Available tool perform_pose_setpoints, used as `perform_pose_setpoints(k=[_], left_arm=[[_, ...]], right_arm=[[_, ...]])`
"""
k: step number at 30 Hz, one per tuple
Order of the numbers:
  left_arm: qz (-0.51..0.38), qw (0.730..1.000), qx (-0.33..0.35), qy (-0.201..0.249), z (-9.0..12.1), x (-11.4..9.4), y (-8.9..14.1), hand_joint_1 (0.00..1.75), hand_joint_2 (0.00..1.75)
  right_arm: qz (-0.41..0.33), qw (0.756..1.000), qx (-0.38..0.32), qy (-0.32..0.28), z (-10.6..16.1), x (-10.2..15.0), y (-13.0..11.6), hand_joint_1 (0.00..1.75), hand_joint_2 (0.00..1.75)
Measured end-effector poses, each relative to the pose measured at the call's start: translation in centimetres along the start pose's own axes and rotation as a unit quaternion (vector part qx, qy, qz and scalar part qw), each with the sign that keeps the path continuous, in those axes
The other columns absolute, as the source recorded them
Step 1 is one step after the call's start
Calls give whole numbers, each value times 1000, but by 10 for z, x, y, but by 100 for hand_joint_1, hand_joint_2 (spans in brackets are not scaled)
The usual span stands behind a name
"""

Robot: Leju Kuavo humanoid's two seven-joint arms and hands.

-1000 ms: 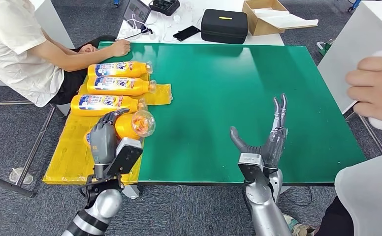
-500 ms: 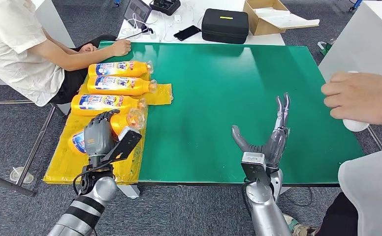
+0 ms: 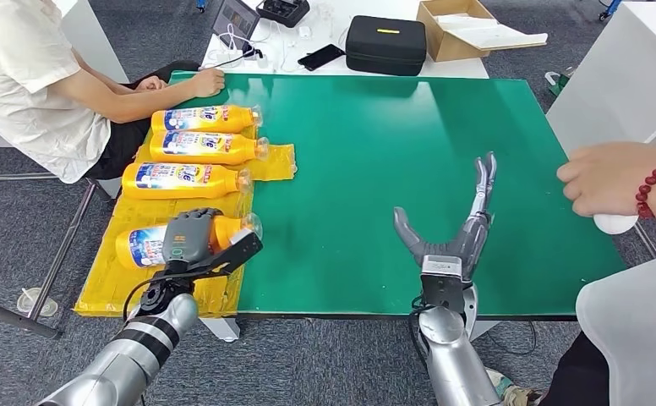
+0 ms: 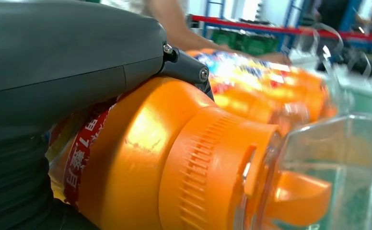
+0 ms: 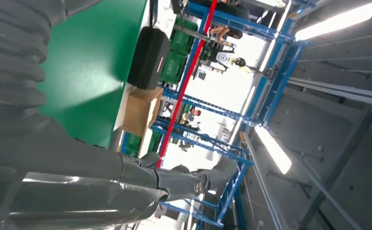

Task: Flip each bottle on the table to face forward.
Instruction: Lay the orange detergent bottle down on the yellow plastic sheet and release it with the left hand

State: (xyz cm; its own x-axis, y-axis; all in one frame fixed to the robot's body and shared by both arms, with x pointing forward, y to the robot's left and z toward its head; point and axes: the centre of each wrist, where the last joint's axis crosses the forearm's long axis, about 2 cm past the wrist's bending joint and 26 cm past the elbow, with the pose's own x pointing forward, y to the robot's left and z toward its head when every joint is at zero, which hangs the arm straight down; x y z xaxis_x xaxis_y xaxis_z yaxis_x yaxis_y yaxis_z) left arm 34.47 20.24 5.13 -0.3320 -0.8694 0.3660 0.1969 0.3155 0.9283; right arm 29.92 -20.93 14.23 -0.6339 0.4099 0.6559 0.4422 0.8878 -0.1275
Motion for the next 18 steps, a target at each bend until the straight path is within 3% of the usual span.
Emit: perform_pose_setpoints(k=[1,4,5,11,18], left_arm=[[-4,1000,-13,-1,0,-1,-1,151,175],[-10,999,-41,0,1,-3,-4,37,175],[-10,999,-48,-1,1,-3,-5,18,175],[50,993,-106,-21,2,-5,-8,2,175],[91,985,-143,-41,3,-2,-12,0,175]], right_arm=[[-2,1000,1,1,0,0,1,0,175],[-9,1000,7,7,3,0,4,0,175],[-11,1000,9,9,4,0,5,0,175],[-18,1000,18,17,9,-1,7,0,175],[-22,999,28,21,12,-3,7,0,175]])
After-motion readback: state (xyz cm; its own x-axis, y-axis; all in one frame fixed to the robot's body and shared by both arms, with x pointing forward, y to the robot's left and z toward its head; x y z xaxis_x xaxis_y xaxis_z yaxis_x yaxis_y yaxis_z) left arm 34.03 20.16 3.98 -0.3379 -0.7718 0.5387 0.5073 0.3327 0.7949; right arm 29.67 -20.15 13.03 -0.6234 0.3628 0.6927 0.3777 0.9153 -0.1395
